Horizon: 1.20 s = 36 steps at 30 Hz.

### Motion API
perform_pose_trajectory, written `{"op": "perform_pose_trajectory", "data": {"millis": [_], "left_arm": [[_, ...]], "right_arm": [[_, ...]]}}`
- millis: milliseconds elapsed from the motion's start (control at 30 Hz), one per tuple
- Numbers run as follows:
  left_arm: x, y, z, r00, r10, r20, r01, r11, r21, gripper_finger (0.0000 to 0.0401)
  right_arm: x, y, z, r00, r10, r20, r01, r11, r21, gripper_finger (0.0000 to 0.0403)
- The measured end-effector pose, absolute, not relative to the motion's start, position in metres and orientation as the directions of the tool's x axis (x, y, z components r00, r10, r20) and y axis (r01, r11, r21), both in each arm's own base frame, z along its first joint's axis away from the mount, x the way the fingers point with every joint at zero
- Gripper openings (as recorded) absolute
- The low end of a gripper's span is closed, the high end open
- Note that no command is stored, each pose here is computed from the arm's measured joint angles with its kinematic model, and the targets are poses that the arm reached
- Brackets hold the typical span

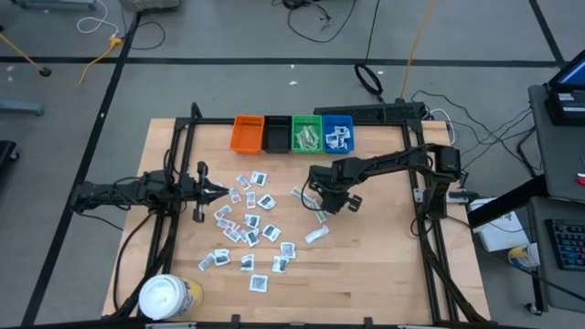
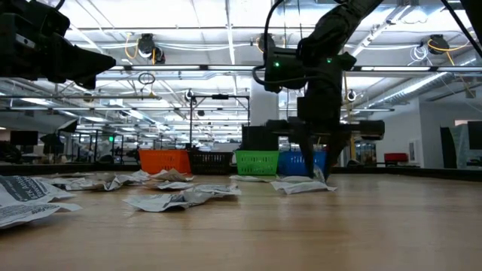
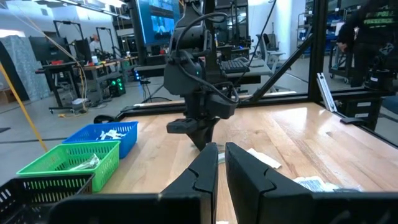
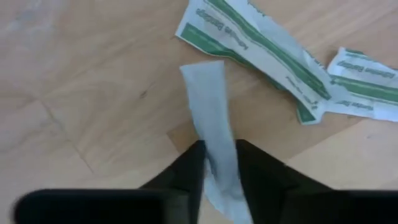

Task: Pick & Place First Aid Supplies
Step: Put the green bandage into the green bin

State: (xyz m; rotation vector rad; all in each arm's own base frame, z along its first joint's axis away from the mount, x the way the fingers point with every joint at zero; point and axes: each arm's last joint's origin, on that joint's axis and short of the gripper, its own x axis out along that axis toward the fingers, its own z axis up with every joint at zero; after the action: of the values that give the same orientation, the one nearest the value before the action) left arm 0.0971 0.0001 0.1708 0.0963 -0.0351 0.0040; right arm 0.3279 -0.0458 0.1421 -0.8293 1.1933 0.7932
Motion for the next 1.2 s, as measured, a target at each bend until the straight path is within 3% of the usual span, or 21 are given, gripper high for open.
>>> {"op": "perform_pose_trajectory", "data": {"millis": [167,367,567,667,800,933,1000,1200], "left_arm": [[0.097,0.000,0.171,0.999,0.002,0.035,-0.006,0.995,0.096,0.0037],[0.097,0.000,0.171,0.999,0.002,0.035,-0.006,0.995,0.096,0.0037],[0.097,0.000,0.171,0.999,0.002,0.035,-0.006,0.995,0.096,0.0037],[0.097,0.000,0.171,0.999,0.002,0.035,-0.006,0.995,0.096,0.0037],[0.097,0.000,0.171,0.999,0.002,0.035,-0.006,0.995,0.096,0.0037],[0.097,0.000,0.171,0.999,0.002,0.035,-0.005,0.995,0.096,0.0037],[0.097,0.000,0.171,0.999,0.002,0.035,-0.005,0.995,0.096,0.0037],[0.097,0.000,0.171,0.999,0.002,0.035,-0.006,0.995,0.096,0.0037]], "right_arm": [[0.329,-0.046,0.146,0.162,0.090,-0.983,-0.861,0.499,-0.097,0.0009],[0.341,-0.049,0.174,0.162,0.082,-0.983,-0.705,0.707,-0.057,0.0009],[0.360,-0.056,0.206,0.264,0.060,-0.963,-0.273,0.962,-0.015,0.0007],[0.366,-0.062,0.220,0.311,0.048,-0.949,0.018,0.998,0.056,0.0005],[0.369,-0.071,0.230,0.345,0.035,-0.938,0.394,0.902,0.178,0.0003],[0.367,-0.080,0.230,0.345,0.026,-0.938,0.699,0.660,0.275,0.0007],[0.367,-0.083,0.230,0.348,0.023,-0.937,0.763,0.575,0.297,0.0007],[0.366,-0.119,0.234,0.430,-0.035,-0.902,0.801,0.475,0.364,0.0002]]}}
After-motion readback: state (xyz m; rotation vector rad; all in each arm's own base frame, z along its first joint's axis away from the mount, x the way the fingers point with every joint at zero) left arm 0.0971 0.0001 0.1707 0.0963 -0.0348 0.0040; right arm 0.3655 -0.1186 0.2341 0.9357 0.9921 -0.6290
